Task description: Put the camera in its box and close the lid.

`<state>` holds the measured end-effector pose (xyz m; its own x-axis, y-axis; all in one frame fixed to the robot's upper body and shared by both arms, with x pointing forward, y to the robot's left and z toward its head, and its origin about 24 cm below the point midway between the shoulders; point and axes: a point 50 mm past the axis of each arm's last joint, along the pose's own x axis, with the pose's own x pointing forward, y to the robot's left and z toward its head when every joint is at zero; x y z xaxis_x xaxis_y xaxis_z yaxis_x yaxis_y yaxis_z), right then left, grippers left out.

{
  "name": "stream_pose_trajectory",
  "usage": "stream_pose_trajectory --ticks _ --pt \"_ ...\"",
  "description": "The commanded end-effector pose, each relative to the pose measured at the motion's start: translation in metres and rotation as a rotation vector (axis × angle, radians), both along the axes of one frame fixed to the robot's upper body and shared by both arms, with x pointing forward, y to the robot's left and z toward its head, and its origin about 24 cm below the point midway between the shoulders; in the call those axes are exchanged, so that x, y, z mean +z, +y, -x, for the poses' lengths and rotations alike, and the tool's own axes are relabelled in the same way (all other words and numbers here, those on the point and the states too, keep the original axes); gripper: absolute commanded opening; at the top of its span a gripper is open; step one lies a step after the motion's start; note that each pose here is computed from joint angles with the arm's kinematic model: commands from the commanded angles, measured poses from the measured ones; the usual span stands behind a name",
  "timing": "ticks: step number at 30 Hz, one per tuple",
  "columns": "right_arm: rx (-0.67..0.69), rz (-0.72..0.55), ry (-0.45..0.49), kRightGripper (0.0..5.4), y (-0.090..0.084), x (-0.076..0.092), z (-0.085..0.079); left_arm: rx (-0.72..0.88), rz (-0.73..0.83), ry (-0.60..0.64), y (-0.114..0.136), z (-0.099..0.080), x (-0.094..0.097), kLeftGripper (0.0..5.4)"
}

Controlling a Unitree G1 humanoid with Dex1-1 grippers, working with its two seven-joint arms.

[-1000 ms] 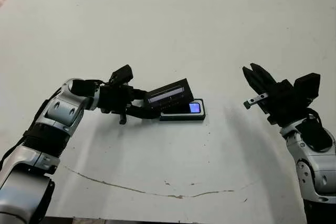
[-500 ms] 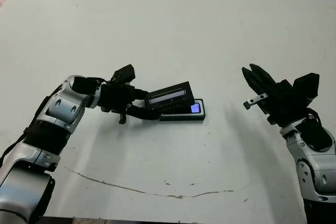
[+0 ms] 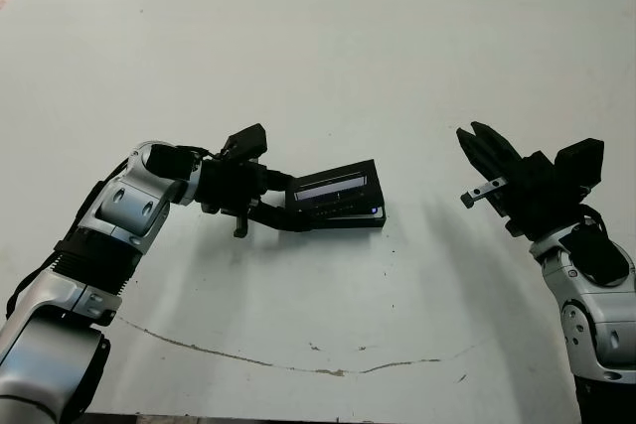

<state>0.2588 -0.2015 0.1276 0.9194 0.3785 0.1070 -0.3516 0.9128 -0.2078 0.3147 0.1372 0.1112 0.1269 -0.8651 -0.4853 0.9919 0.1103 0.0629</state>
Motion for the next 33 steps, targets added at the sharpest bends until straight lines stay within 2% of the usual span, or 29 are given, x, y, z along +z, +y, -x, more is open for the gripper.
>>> stream_pose_trajectory --ticks 1,7,13,33 --pt "-0.012 0.011 0.021 0.0 -0.004 -0.004 0.001 0.017 -0.022 0.027 0.001 0.002 -0.01 1.5" --pt "-0.003 0.008 0.021 0.0 -0.003 -0.004 0.001 0.088 -0.072 -0.046 0.0 0.001 -0.018 1.5" --pt "0.0 0.007 0.018 0.0 -0.003 -0.004 0.002 0.091 -0.129 -0.072 0.0 0.002 -0.024 1.43" --pt "-0.016 0.028 0.013 0.0 -0.001 -0.003 0.003 0.021 -0.221 -0.074 0.004 0.002 -0.018 1.42"
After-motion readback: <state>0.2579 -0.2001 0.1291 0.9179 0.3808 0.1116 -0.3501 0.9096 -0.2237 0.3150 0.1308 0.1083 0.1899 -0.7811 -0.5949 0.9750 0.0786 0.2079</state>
